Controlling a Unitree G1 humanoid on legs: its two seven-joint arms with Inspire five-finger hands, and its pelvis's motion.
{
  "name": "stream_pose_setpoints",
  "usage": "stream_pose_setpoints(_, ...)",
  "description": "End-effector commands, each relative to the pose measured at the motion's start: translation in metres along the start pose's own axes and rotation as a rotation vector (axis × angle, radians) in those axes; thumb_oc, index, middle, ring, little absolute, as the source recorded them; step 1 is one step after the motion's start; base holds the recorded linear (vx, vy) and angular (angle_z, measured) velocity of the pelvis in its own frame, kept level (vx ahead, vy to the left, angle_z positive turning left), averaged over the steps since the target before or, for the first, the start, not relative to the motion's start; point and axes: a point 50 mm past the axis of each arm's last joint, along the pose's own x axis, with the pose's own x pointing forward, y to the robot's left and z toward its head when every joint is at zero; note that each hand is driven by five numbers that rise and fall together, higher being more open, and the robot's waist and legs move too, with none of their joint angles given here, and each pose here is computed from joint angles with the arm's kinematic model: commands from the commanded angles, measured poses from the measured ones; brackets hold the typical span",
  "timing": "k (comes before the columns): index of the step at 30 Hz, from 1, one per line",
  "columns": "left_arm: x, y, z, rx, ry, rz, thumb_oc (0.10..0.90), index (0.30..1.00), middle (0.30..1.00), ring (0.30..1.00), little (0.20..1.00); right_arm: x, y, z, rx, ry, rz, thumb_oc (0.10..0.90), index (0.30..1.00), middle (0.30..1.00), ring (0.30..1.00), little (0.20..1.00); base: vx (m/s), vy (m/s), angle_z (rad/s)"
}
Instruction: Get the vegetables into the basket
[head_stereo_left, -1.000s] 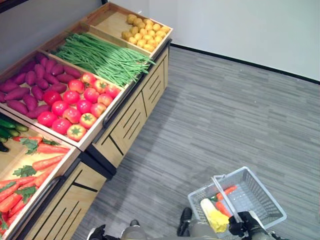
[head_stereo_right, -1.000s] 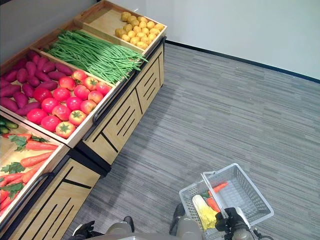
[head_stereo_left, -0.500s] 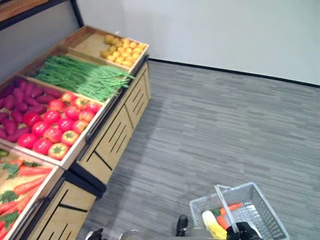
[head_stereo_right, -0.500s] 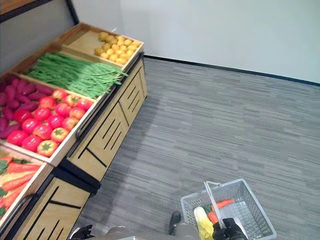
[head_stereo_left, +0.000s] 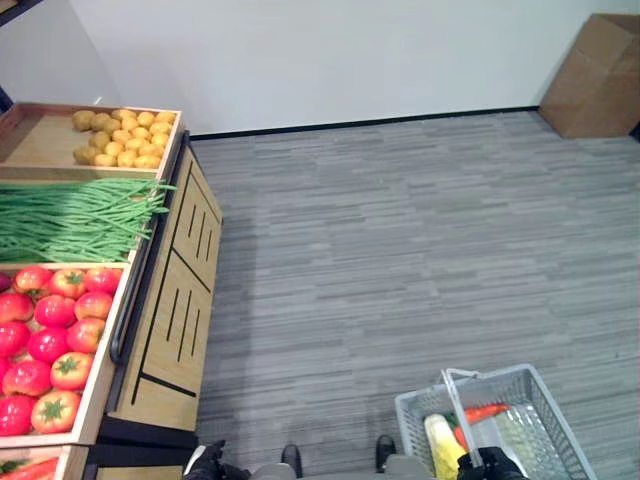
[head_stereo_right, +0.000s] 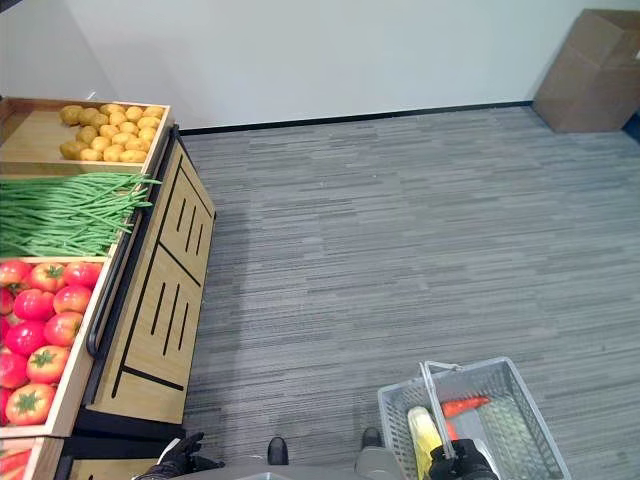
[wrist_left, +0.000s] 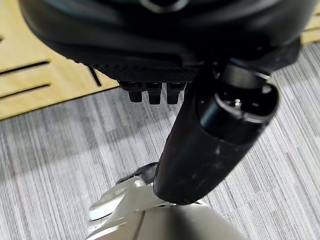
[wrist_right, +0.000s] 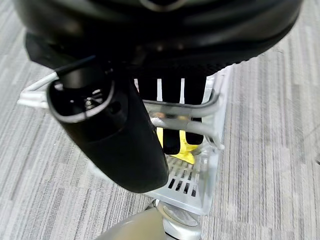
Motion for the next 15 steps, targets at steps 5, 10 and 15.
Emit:
stream_pose_setpoints(5, 0.003, 0.007, 0.016, 0.023, -0.057, -0.008, 0.900, 1.000, 1.000, 1.000, 1.000, 0.006, -0.067, 0.029, -0.051, -0.050, -0.161, 0.400, 0.300, 0.300, 0.300, 0.300, 0.03, -0.043, -0.04)
stream_pose_setpoints(10, 0.003, 0.004, 0.013, 0.015, -0.039, -0.026, 0.900, 1.000, 1.000, 1.000, 1.000, 0.005, -0.083, 0.030, -0.070, -0.045, -0.195, 0.400, 0.300, 0.300, 0.300, 0.300, 0.00, -0.086, 0.04)
stream_pose_setpoints(15, 0.002, 0.003, 0.006, 0.020, -0.011, -0.034, 0.900, 1.000, 1.000, 1.000, 1.000, 0.005, -0.089, 0.040, -0.082, -0.080, -0.199, 0.400, 0.300, 0.300, 0.300, 0.300, 0.00, -0.087, -0.01)
